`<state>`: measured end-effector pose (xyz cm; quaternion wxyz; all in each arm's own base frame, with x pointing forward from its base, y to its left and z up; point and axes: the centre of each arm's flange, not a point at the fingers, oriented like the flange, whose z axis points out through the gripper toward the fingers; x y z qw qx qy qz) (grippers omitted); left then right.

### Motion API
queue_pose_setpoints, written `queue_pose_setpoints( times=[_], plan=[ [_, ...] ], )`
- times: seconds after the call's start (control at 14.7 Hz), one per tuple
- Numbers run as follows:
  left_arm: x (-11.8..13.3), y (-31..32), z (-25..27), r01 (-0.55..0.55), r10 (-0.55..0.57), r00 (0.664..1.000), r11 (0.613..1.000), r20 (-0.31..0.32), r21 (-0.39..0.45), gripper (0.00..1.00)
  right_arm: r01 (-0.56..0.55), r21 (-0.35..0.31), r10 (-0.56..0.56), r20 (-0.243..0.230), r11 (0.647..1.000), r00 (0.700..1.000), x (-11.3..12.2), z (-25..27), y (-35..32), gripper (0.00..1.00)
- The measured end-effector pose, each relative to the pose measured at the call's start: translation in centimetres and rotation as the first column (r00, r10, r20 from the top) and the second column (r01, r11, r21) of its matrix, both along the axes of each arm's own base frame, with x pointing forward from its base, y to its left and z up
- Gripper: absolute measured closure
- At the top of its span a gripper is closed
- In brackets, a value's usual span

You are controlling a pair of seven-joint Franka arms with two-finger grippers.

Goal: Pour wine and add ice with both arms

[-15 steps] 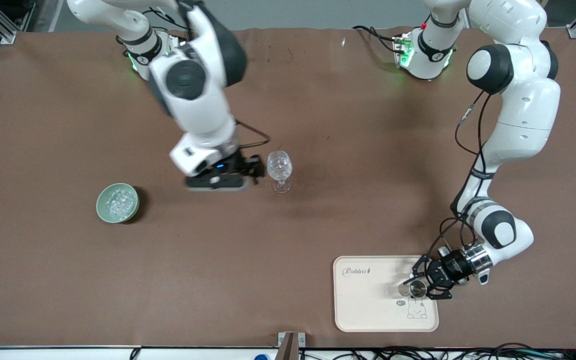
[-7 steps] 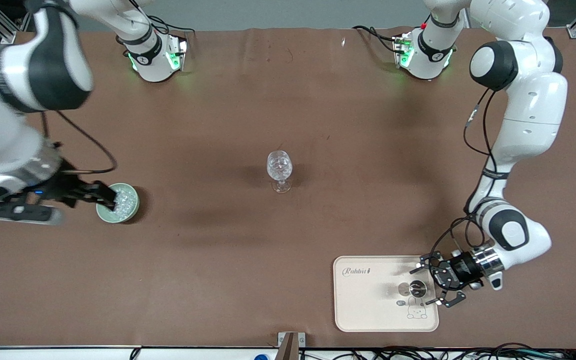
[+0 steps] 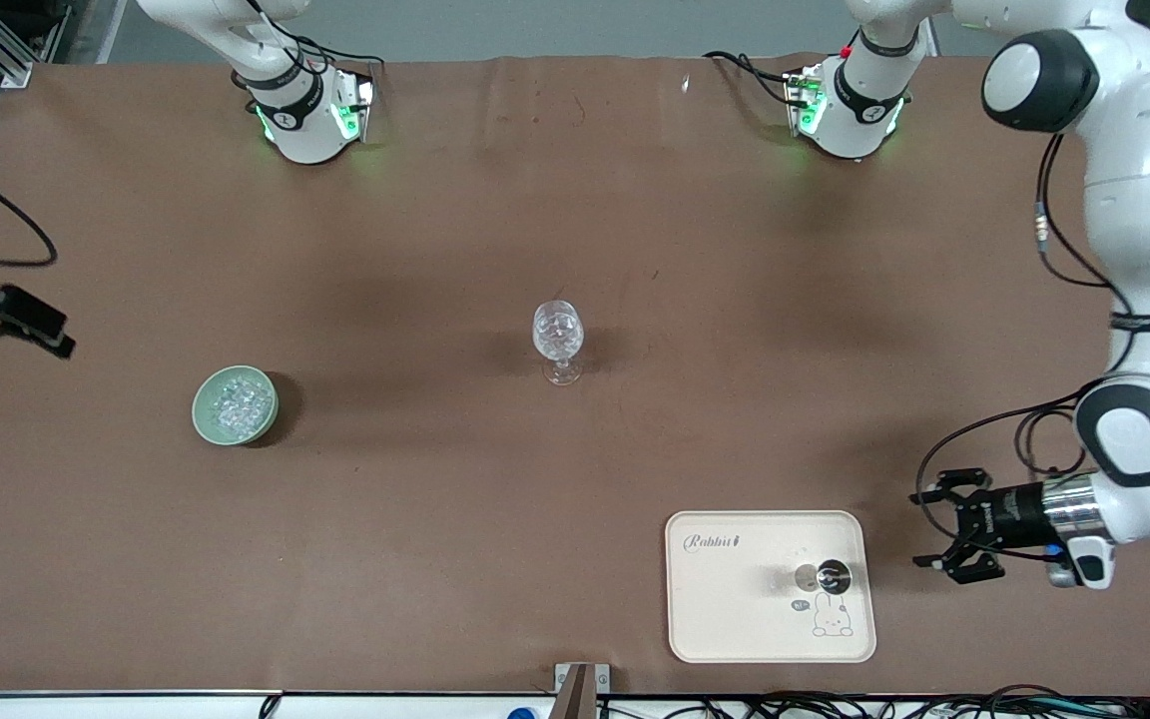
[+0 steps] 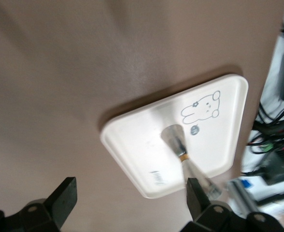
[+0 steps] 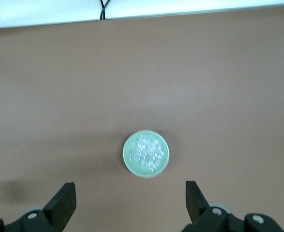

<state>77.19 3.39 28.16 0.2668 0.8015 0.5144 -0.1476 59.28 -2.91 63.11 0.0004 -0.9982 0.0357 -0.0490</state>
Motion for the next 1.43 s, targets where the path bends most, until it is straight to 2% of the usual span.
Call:
queue_pose_setpoints(
  times=[0.14, 0.2, 0.27, 0.41, 0.48, 0.54, 0.68, 0.88, 1.09, 1.29, 1.43],
  plan=[
    [-0.4, -1.8, 4.8, 0.111, -0.117, 0.993, 0.983, 0.033, 0.144, 0.00, -0.004, 0.004, 0.004, -0.033, 1.000, 0.999, -2.0, 1.8, 0.1, 0.00],
    [-0.8, -3.2, 7.2, 0.173, -0.186, 0.982, 0.960, 0.038, 0.222, 0.00, -0.005, 0.004, 0.005, -0.031, 1.000, 1.000, -2.6, 2.6, 0.2, 0.00],
    [-1.2, -4.7, 9.8, 0.238, -0.263, 0.964, 0.924, 0.043, 0.299, 0.00, -0.006, 0.002, 0.006, -0.013, 1.000, 1.000, -2.8, 3.6, 0.2, 0.00],
    [-2.8, -7.3, 14.9, 0.366, -0.416, 0.909, 0.829, 0.031, 0.422, 0.00, -0.006, -0.001, 0.006, 0.021, 1.000, 1.000, -3.0, 5.3, 0.2, 0.00],
    [-3.7, -8.1, 17.3, 0.415, -0.475, 0.880, 0.783, 0.014, 0.464, 0.00, -0.005, -0.001, 0.005, 0.013, 1.000, 1.000, -3.2, 5.7, 0.2, 0.00],
    [-4.6, -8.7, 19.7, 0.453, -0.524, 0.851, 0.741, 0.006, 0.496, 0.00, -0.004, 0.001, 0.004, -0.015, 1.000, 1.000, -3.5, 5.5, 0.1, 0.00],
    [-6.4, -9.0, 24.3, 0.516, -0.620, 0.784, 0.662, 0.011, 0.543, 0.00, -0.003, 0.003, 0.003, -0.062, 1.000, 0.998, -3.9, 4.9, 0.1, 0.00],
    [-9.0, -9.0, 29.8, 0.587, -0.729, 0.685, 0.560, 0.011, 0.585, 0.00, -0.004, 0.004, 0.005, -0.075, 1.000, 0.997, -4.0, 4.7, 0.1, 0.00],
    [-11.0, -9.0, 32.8, 0.653, -0.824, 0.567, 0.447, -0.003, 0.611, 0.00, -0.005, 0.005, 0.005, -0.076, 1.000, 0.997, -4.2, 4.6, 0.2, 0.00],
    [-14.2, -9.2, 34.4, 0.690, -0.855, 0.514, 0.361, -0.073, 0.627, 0.00, 0.002, 0.006, -0.002, -0.075, 1.000, 0.997, -4.5, 4.7, -0.3, 0.00],
    [-17.3, -9.9, 35.4, 0.705, -0.861, 0.502, 0.351, -0.084, 0.616, 0.00, 0.002, 0.008, -0.002, -0.075, 1.000, 0.997, -4.5, 4.6, -0.3, 0.00]
  ],
)
